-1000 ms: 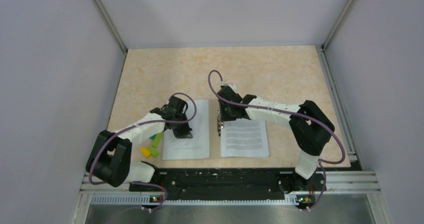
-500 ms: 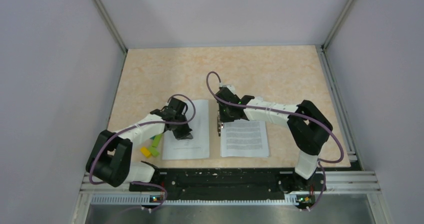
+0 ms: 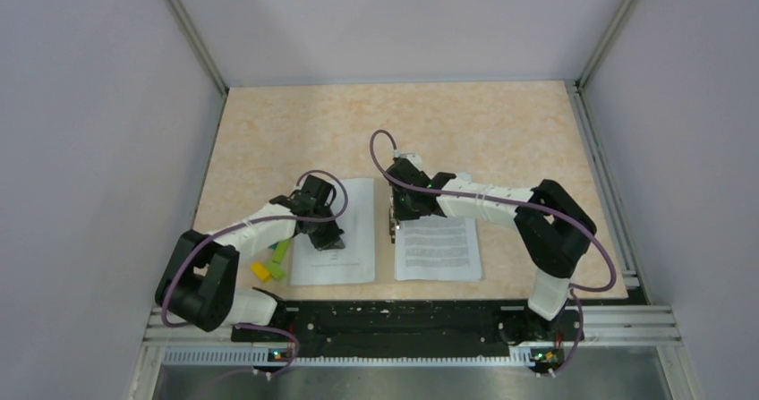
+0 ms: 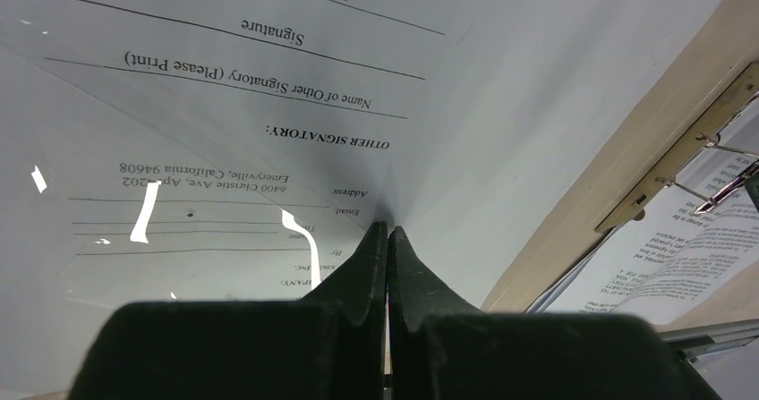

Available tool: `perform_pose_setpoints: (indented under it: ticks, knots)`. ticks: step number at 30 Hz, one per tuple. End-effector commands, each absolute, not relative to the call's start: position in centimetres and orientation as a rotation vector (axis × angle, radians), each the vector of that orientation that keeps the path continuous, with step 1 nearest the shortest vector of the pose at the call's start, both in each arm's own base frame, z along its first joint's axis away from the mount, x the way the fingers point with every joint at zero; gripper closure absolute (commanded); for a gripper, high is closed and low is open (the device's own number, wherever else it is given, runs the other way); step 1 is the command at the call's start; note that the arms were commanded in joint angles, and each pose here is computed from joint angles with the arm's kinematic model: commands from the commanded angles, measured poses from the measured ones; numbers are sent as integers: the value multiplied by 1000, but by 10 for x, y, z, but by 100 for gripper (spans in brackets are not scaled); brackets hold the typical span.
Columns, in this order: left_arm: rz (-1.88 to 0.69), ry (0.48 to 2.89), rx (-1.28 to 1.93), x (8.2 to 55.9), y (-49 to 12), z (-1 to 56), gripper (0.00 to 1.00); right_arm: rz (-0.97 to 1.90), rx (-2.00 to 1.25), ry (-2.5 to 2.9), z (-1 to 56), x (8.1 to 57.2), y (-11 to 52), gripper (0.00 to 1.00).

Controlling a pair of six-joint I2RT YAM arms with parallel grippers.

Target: Put the files into the folder

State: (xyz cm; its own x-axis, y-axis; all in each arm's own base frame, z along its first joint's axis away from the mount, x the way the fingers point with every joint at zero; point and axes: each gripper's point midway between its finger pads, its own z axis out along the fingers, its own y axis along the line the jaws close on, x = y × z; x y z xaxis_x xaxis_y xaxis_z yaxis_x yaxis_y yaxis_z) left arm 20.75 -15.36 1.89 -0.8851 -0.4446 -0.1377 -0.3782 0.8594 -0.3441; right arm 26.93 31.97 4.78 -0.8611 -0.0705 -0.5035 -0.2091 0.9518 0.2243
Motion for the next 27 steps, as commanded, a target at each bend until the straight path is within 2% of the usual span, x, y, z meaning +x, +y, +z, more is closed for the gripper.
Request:
perform_pose_setpoints:
  ticks: [1,27]
  knots:
    - [-401,2825,-696,207,-147,8,100,389,-209,2599,50,257,320,91]
    - [-408,2834,-744,207,-151,3,100,406,-199,2593,43,244,318,91]
